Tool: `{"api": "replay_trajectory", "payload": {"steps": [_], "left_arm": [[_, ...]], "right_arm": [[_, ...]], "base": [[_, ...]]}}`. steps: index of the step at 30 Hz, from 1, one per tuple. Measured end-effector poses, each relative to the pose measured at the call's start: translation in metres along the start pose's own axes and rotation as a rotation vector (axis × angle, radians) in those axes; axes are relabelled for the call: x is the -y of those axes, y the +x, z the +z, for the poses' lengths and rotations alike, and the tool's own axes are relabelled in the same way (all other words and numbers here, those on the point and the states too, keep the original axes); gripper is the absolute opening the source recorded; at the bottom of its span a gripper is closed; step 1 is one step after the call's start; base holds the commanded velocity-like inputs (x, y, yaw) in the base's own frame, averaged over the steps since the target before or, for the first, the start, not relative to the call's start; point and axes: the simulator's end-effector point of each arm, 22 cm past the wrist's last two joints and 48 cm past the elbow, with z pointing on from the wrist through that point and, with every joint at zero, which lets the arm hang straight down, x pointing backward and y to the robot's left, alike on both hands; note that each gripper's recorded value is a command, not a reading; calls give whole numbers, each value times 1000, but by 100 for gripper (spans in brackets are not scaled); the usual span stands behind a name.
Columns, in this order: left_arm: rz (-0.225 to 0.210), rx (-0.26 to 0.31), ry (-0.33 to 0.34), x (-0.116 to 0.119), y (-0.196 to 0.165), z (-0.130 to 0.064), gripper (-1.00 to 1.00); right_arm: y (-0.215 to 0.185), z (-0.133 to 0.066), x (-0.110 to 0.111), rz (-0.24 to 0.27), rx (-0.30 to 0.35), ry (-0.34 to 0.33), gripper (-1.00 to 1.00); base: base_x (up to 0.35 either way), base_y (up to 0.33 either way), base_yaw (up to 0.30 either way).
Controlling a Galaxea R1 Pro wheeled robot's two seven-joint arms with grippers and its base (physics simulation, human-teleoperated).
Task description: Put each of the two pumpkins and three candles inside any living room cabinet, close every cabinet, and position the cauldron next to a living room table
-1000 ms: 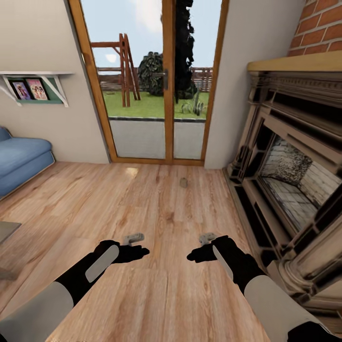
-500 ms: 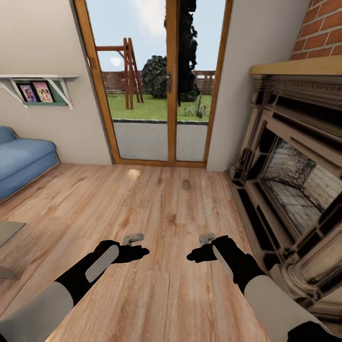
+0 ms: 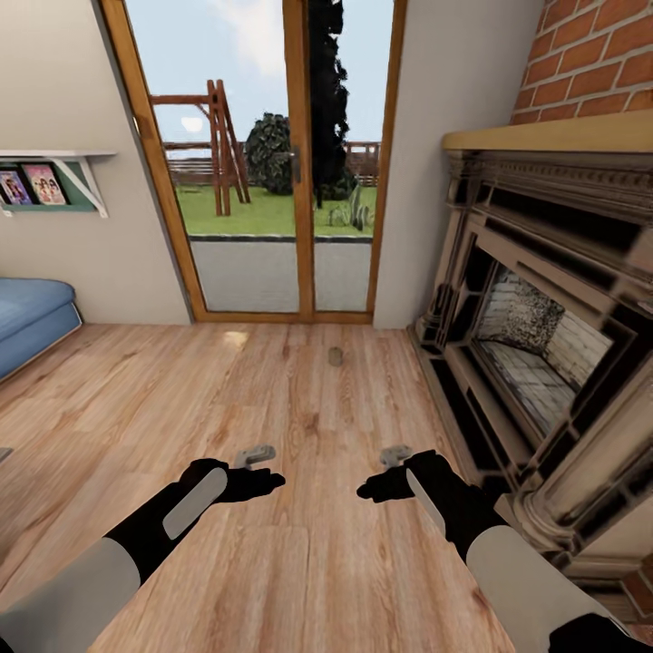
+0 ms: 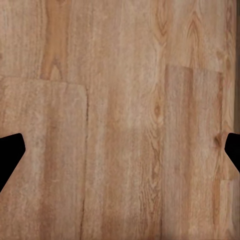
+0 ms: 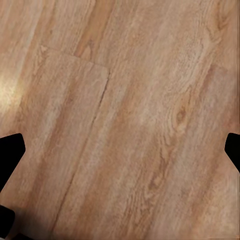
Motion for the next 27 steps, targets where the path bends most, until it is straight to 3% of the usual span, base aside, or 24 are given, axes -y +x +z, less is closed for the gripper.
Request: {"api": "replay_trajectory", "payload": {"steps": [5,11,13,20,27], "left_arm": [[-6,0,4,1,3,1,100],[-37,3,-34,-33,15,6,100],[-40,-32,-43,-39,31,9,100],[-69,-99,-60,-32,79,24,100],[-72,-146,-53,-19,122,36,100]], "right_arm": [[8,4,-3,-3,-13,1,100],[25,11,7,3,-40,23,100],[41,14,7,9,-73,17,100],[75,25,4,19,-110,2,100],[95,33,5,18,-125,14,100]], "base": [[0,0,-10],[0,0,0],[0,0,0],[0,0,0],[0,0,0]]}}
